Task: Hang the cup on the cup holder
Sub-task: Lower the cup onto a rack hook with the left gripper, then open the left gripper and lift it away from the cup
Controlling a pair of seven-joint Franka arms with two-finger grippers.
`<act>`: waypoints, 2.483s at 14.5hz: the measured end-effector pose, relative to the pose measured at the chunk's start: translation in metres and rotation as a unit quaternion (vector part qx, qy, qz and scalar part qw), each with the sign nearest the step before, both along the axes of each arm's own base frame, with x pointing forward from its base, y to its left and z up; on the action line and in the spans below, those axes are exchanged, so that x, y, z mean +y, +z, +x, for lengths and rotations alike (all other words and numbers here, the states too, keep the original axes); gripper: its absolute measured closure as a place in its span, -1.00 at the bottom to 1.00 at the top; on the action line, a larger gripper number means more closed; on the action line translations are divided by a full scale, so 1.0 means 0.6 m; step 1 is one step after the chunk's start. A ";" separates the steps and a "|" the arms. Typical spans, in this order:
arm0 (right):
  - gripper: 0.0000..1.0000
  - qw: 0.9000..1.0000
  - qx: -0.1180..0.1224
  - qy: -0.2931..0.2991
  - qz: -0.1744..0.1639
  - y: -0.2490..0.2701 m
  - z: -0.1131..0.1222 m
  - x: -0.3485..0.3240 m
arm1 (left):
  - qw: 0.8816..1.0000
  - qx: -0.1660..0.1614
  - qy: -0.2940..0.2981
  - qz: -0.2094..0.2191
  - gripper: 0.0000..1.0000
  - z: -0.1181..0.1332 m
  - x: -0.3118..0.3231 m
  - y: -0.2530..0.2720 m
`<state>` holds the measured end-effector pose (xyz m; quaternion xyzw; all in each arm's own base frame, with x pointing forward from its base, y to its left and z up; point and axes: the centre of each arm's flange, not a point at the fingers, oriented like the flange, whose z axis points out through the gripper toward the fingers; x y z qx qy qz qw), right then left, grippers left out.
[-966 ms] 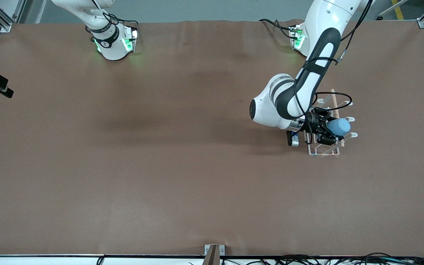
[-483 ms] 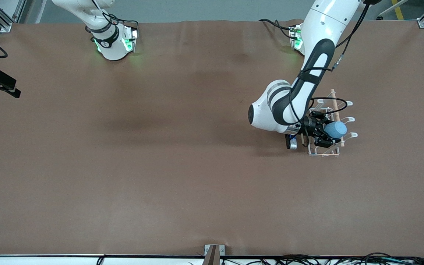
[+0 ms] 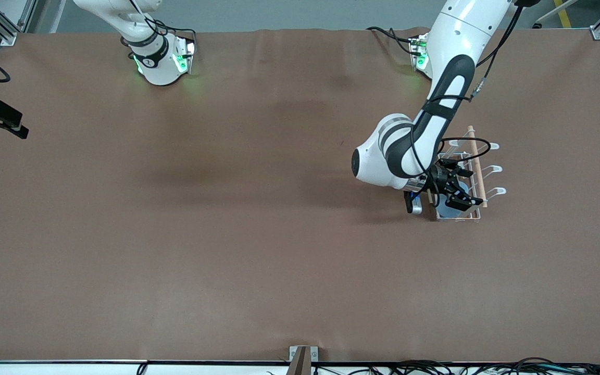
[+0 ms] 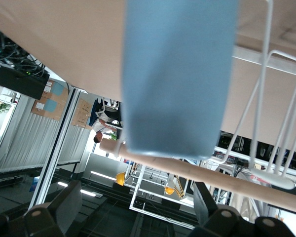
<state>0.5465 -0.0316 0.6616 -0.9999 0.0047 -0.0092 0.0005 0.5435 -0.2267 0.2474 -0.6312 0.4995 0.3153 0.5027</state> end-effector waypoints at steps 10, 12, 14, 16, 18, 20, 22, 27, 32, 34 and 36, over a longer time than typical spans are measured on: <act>-1.00 1.000 0.000 -0.002 -0.002 -0.002 0.001 -0.004 | 0.951 -0.111 0.120 -0.264 -1.00 0.098 -0.088 0.305; -1.00 1.000 0.000 -0.002 -0.002 -0.003 0.001 -0.005 | 0.928 -0.124 0.159 -0.314 -1.00 0.116 -0.059 0.362; -1.00 1.000 0.000 -0.002 -0.002 -0.003 0.001 -0.005 | 0.897 -0.147 0.210 -0.359 -1.00 0.133 -0.006 0.412; -1.00 1.000 0.000 -0.002 -0.002 -0.003 0.001 -0.005 | 0.854 -0.190 0.277 -0.397 -1.00 0.134 0.031 0.457; -1.00 1.000 0.000 -0.002 -0.002 -0.004 0.001 -0.004 | 0.810 -0.226 0.336 -0.425 -1.00 0.124 0.046 0.495; -1.00 1.000 0.000 -0.002 -0.002 -0.004 0.001 -0.004 | 0.766 -0.244 0.385 -0.453 -1.00 0.117 0.077 0.535; -1.00 1.000 0.001 -0.002 -0.002 -0.005 0.001 -0.004 | 0.727 -0.259 0.420 -0.478 -1.00 0.111 0.134 0.585; -1.00 1.000 0.001 -0.002 -0.002 -0.005 0.001 -0.004 | 0.697 -0.284 0.446 -0.484 -1.00 0.089 0.218 0.648; -1.00 1.000 0.001 -0.002 -0.002 -0.006 0.001 -0.004 | 0.701 -0.278 0.447 -0.481 -1.00 0.089 0.209 0.638; -1.00 1.000 0.002 -0.002 -0.002 -0.006 0.001 -0.004 | 0.699 -0.280 0.447 -0.483 -1.00 0.087 0.210 0.644; -1.00 1.000 0.002 -0.002 -0.002 -0.006 0.001 -0.004 | 0.687 -0.278 0.458 -0.491 -1.00 0.078 0.224 0.660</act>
